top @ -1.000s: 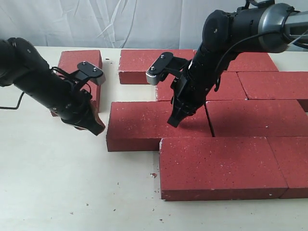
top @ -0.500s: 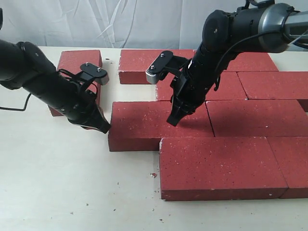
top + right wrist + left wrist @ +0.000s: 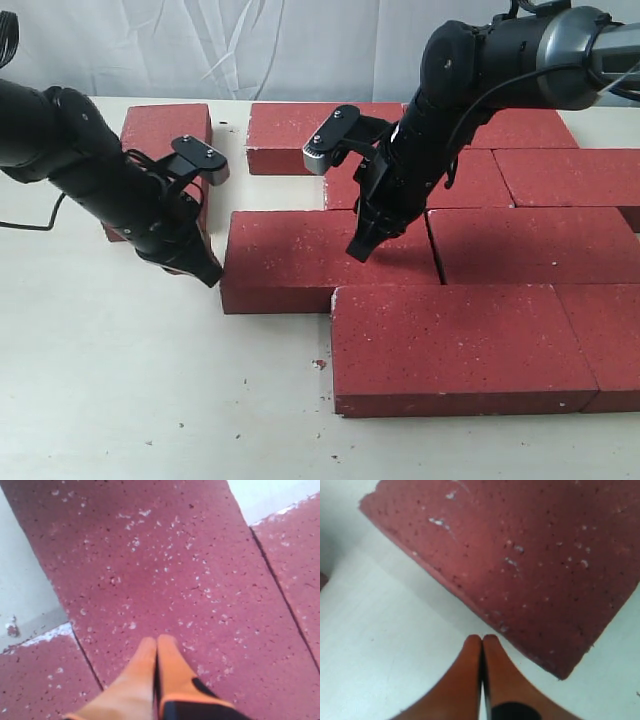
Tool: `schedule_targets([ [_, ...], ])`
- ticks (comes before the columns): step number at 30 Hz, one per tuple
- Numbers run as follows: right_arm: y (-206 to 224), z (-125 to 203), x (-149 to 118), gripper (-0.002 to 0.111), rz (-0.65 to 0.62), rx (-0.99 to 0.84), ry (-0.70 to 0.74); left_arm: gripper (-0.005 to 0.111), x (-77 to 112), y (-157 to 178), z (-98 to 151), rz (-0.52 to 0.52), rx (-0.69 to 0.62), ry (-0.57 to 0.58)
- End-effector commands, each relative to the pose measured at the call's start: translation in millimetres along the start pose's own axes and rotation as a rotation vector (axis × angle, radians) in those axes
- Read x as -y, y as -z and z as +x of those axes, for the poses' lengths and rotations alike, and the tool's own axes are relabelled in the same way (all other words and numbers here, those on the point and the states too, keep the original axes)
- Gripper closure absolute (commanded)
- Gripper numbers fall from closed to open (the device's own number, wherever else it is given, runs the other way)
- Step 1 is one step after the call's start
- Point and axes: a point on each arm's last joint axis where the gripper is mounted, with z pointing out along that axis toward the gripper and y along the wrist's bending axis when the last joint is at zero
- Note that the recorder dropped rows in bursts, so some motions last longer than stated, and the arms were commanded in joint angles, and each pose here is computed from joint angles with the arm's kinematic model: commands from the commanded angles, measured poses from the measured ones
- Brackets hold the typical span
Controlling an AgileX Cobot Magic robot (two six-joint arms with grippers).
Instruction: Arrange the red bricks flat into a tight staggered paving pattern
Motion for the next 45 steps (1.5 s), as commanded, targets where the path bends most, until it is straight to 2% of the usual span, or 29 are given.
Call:
schedule_targets([
  [1, 6, -1, 1, 0.109, 0.014, 0.017, 0.003, 0.107, -11.4, 5, 4, -0.023, -0.008, 0.047],
  [7, 6, -1, 1, 0.109, 0.014, 0.017, 0.003, 0.107, -8.1, 33, -1, -0.044, 0.043, 0.02],
  [10, 6, -5, 1, 0.109, 0.004, 0.059, -0.029, 0.107, -3.8, 58, -7, -0.111, 0.106, -0.042],
  [12, 6, -11, 0, 0.109, 0.0, 0.116, -0.069, 0.107, -8.5, 70, -10, -0.172, 0.16, -0.044],
  [14, 8, -20, -1, 0.109, -0.017, 0.213, -0.152, 0.107, -22.8, 78, -9, -0.253, 0.214, -0.021],
  [17, 9, -29, -1, 0.109, -0.048, 0.323, -0.247, 0.107, -53.8, 88, 4, -0.373, 0.282, 0.117],
  [21, 10, -38, -1, 0.109, -0.066, 0.426, -0.24, 0.107, -95.5, 108, 24, -0.549, 0.425, 0.348],
  [23, 10, -45, -1, 0.109, -0.029, 0.48, -0.195, 0.107, -105.6, 111, 31, -0.585, 0.465, 0.428],
  [26, 10, -59, 0, 0.109, 0.08, 0.528, -0.163, 0.107, -114.3, 105, 37, -0.601, 0.463, 0.472],
  [29, 8, -78, 0, 0.109, 0.083, 0.534, -0.169, 0.107, -127.3, 88, 41, -0.638, 0.441, 0.482],
  [34, -1, -109, 11, 0.109, 0.092, 0.459, -0.197, 0.107, -143.6, 54, 45, -0.6, 0.365, 0.514],
  [37, -19, -120, 18, 0.109, 0.125, 0.358, -0.211, 0.107, -145.2, 44, 44, -0.55, 0.33, 0.519],
  [41, -41, -136, 27, 0.109, 0.179, 0.332, -0.266, 0.107, -142.4, 42, 44, -0.514, 0.31, 0.521],
  [45, -69, -151, 32, 0.109, 0.188, 0.306, -0.258, 0.107, -137.4, 39, 45, -0.454, 0.274, 0.522],
])
